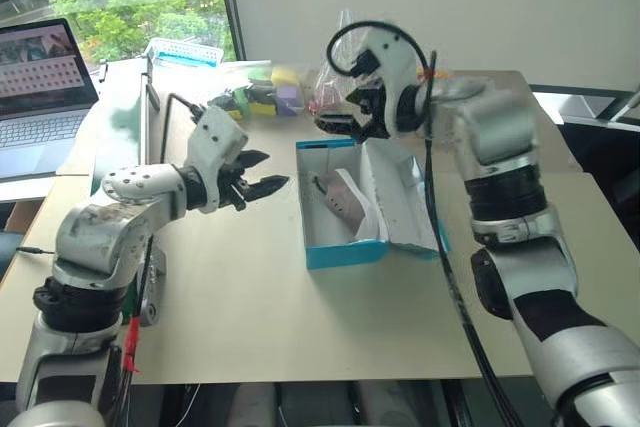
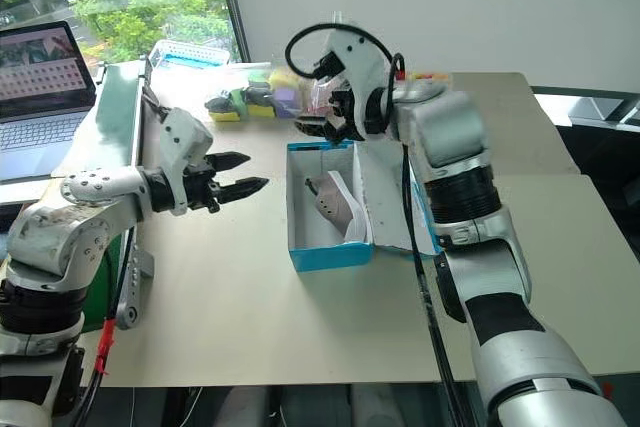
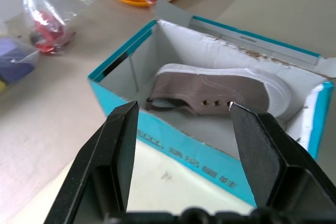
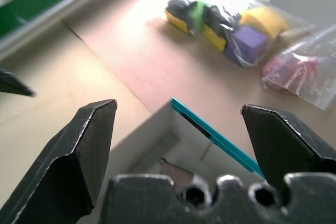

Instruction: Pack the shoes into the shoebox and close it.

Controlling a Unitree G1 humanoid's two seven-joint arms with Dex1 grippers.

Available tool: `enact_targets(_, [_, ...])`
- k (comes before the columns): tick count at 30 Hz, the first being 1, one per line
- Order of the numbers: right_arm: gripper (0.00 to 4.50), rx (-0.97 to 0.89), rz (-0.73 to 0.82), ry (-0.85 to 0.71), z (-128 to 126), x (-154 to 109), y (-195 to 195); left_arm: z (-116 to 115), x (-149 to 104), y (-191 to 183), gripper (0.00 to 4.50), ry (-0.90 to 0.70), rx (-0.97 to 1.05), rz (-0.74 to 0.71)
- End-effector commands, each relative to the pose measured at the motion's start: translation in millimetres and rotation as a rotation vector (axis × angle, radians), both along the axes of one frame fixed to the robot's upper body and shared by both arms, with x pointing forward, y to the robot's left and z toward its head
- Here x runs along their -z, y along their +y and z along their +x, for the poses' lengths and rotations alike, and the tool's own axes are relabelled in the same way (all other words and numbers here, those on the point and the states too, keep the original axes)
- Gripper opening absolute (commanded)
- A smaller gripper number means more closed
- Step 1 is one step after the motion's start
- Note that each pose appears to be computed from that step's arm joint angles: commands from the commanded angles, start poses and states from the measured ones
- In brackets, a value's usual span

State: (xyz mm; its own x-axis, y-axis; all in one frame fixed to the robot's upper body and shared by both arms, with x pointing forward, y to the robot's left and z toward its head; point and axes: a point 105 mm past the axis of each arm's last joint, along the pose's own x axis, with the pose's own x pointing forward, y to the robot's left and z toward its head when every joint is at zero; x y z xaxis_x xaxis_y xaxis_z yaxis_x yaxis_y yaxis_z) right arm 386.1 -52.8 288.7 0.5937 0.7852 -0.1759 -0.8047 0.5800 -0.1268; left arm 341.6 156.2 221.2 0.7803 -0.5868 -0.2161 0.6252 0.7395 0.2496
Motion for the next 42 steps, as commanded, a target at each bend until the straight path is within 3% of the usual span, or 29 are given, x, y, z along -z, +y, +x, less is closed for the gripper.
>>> enact_targets(1, [4.44, -0.165, 0.073, -0.044, -22.0, -3.7, -3.0, 11.9, -8.3, 52.6, 2.95, -0.041, -0.348, -0.063])
enact_targets(5, [4.44, -0.311, 0.053, -0.012, -38.2, 20.5, 3.9, 6.9, 4.6, 96.4, 2.95, -0.047, -0.635, -0.12])
enact_targets(8, [4.5, -0.359, 0.069, 0.003, -40.2, 28.7, 15.0, -4.2, 5.2, 124.6, 3.62, -0.07, -0.795, -0.212])
enact_targets(11, [4.5, -0.395, 0.088, -0.003, -41.0, 31.5, 26.5, -14.3, 8.3, 147.3, 4.47, -0.089, -0.917, -0.215])
enact_targets(19, [4.5, -0.441, 0.059, -0.041, -43.9, 51.0, 57.0, -28.0, 13.2, 186.1, 4.47, -0.098, -1.125, -0.252])
enact_targets(29, [4.5, -0.382, 0.033, -0.094, -36.8, 76.4, 73.4, -20.0, 29.9, 202.9, 4.47, -0.076, -1.174, -0.234])
enact_targets(42, [4.5, -0.348, 0.045, -0.092, -46.2, 82.1, 80.6, -22.9, 34.5, 235.0, 4.47, -0.146, -1.143, -0.185])
